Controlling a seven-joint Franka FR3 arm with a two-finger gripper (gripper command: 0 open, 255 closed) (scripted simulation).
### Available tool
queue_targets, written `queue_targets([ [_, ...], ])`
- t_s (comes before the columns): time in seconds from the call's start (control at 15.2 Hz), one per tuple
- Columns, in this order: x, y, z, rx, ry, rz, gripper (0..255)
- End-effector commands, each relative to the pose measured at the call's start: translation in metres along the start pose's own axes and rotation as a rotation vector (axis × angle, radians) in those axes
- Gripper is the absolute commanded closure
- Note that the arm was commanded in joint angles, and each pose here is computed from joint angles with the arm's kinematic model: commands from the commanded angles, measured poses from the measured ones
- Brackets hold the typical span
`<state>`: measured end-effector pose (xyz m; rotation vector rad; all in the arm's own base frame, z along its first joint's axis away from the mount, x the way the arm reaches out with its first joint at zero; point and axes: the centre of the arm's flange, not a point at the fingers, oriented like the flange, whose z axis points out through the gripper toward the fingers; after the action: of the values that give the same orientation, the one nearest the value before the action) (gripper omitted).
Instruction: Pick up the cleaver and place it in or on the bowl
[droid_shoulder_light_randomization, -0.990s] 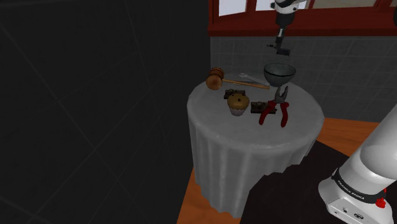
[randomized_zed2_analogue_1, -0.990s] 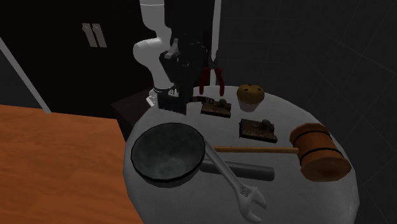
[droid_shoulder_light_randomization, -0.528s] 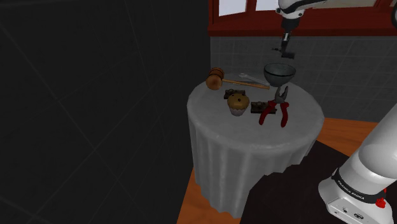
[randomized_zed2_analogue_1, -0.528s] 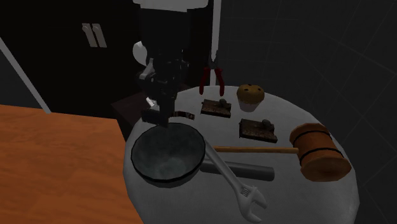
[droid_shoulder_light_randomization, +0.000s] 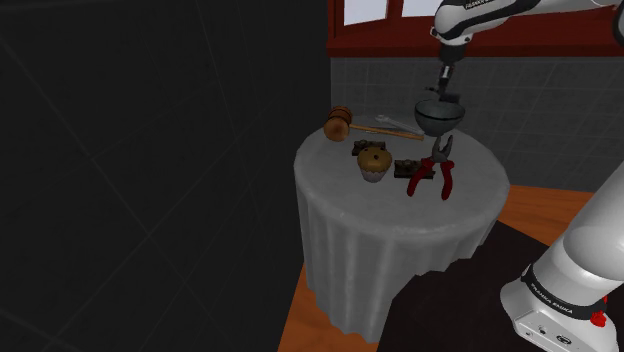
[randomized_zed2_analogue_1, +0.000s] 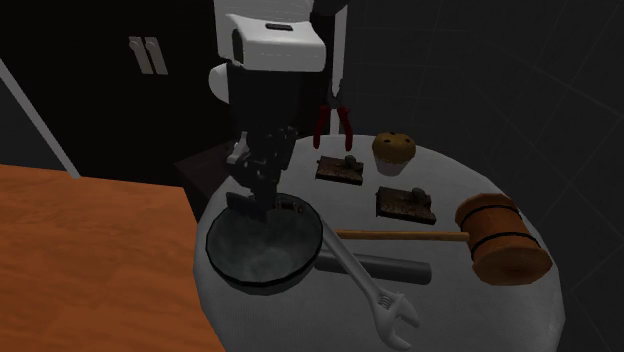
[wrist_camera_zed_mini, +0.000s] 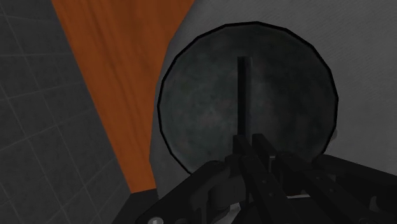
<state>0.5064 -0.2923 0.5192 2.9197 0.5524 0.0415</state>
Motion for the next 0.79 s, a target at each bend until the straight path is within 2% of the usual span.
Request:
queue_targets([
  [0.0, 0.0, -0.002, 0.01, 0.0, 0.0, 0.0, 255],
  [0.2, 0.0, -0.005, 0.022, 0.0, 0.0, 0.0, 255],
  [0.66, 0.0, -0.005, 0.022, 0.0, 0.0, 0.0, 255],
  [0.73, 0.0, -0.005, 0.022, 0.0, 0.0, 0.0, 0],
])
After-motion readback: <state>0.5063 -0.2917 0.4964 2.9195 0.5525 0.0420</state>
